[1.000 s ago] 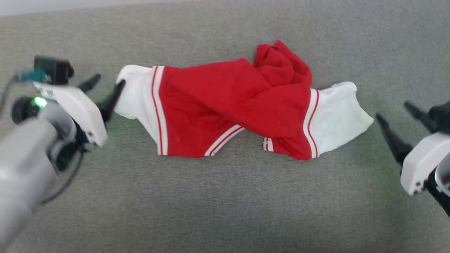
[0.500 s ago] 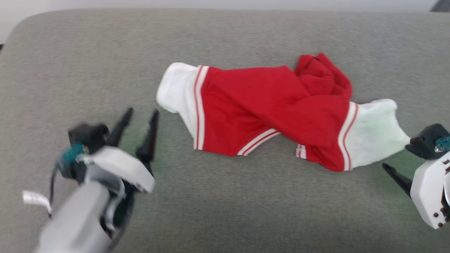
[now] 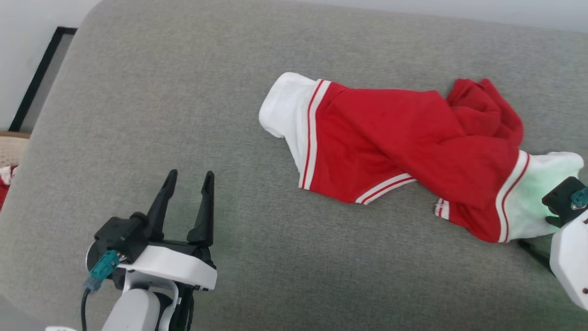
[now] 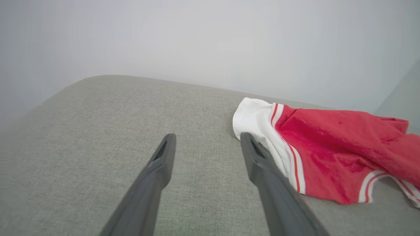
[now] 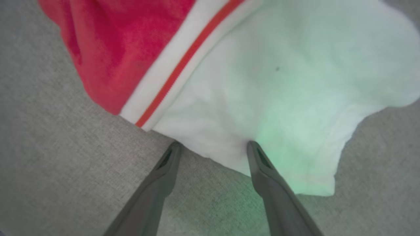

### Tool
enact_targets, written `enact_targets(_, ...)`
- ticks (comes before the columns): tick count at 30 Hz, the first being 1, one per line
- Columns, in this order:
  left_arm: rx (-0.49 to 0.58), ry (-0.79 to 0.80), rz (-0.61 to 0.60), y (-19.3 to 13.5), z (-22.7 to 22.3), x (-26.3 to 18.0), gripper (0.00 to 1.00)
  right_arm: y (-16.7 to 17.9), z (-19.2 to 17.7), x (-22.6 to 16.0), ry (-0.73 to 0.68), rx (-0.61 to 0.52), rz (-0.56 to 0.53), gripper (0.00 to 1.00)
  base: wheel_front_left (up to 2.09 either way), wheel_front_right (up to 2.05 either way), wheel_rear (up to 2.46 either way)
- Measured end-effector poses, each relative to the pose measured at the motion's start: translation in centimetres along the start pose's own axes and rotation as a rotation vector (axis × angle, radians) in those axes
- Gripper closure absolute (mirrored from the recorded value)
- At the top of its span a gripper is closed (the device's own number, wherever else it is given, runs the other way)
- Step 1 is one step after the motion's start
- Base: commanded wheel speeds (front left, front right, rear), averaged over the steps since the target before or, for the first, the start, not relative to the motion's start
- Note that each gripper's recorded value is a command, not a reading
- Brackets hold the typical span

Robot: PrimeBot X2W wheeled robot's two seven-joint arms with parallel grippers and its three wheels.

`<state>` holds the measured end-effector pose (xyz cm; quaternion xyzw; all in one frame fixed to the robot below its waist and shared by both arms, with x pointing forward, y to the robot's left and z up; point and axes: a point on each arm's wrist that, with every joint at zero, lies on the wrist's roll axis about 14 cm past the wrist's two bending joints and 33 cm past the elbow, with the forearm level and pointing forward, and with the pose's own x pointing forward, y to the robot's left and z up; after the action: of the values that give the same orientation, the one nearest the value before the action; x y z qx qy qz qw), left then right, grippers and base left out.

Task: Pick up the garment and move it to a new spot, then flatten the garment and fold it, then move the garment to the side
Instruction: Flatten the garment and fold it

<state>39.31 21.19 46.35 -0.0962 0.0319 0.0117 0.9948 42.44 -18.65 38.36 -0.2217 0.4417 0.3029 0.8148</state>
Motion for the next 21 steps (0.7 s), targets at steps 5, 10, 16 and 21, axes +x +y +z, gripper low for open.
enact_targets(5, -0.005, -0.006, 0.024, 0.8, -0.1, -0.3, 0.00, -0.2, -0.6, 1.4, 0.031, -0.006, 0.019, 0.05, 0.00, 0.00, 0.00)
enact_targets(10, 0.071, 0.001, -0.028, 0.8, 0.0, 0.2, 0.00, -0.9, -0.1, 2.0, -0.008, 0.031, 0.013, 1.00, 0.00, 0.00, 0.00)
enact_targets(16, 0.252, 0.018, -0.207, -0.8, 1.2, 2.6, 0.00, -1.5, 0.0, 1.6, -0.052, 0.076, -0.011, 1.00, 0.00, 0.00, 0.00)
enact_targets(21, 0.391, 0.223, -0.464, -4.5, -0.8, 4.1, 0.00, -1.7, 0.0, 1.5, -0.071, 0.108, -0.021, 1.00, 0.00, 0.00, 0.00)
